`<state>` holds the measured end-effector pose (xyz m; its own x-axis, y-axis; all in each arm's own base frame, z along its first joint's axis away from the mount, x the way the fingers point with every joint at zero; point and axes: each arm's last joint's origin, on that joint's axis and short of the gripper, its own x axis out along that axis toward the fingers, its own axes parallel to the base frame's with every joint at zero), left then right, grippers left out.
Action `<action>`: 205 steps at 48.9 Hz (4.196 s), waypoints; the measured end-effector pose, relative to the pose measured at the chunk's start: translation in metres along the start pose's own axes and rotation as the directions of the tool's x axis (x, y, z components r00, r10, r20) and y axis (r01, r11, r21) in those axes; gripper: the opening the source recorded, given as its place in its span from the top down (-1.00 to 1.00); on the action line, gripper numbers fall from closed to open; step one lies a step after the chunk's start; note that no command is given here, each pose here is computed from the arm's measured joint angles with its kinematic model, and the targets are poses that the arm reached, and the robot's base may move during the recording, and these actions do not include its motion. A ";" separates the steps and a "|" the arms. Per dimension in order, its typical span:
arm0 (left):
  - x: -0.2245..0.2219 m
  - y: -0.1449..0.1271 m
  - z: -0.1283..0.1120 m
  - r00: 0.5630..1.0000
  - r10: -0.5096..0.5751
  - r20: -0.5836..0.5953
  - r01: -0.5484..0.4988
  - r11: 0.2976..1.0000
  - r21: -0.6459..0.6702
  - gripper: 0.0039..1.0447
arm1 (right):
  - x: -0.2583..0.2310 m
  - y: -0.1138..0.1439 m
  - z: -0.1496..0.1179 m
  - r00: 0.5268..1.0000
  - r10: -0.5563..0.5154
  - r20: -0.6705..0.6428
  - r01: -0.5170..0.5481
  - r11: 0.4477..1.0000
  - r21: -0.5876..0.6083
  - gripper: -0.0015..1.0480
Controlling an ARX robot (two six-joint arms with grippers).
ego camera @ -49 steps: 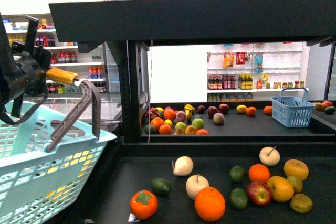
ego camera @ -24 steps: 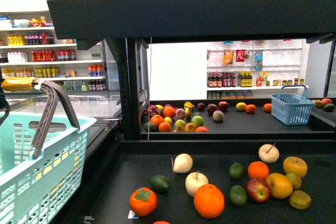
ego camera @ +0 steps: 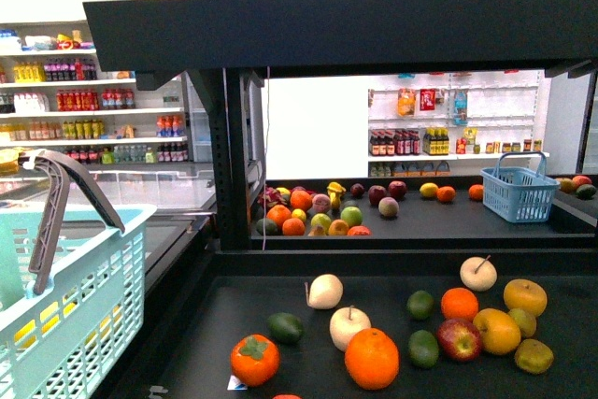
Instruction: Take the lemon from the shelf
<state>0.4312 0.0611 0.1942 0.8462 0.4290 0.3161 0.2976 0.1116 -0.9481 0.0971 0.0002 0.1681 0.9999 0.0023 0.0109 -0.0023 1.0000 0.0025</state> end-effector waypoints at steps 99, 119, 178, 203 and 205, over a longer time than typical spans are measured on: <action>-0.042 -0.063 0.008 0.957 0.264 -0.116 -0.164 0.830 0.533 -0.86 | 0.000 0.000 0.000 1.000 0.000 0.000 0.000 1.000 0.000 -0.85; -0.143 -0.116 -0.010 0.919 0.352 -0.180 0.019 0.415 0.910 -0.86 | 0.000 0.000 0.000 1.000 0.000 0.000 0.000 1.000 0.000 -0.85; -0.304 -0.079 0.087 0.848 0.285 -0.446 0.429 0.122 0.895 0.96 | 0.000 0.000 0.000 1.000 0.000 0.000 0.000 1.000 0.000 -0.85; -0.317 -0.081 0.093 0.847 0.290 -0.446 0.430 0.121 0.895 0.96 | 0.000 0.000 0.000 1.000 0.000 0.000 0.000 1.000 0.000 -0.85; -0.317 -0.081 0.093 0.847 0.290 -0.446 0.430 0.122 0.895 0.87 | 0.000 0.000 0.000 1.000 0.000 0.000 0.000 1.000 0.000 -0.85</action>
<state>0.0974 -0.0004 0.1672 1.0000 -0.0042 0.0071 0.0043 0.9999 -0.0093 0.0971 0.0002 0.1682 0.9999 0.0027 0.0113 -0.0027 1.0000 0.0025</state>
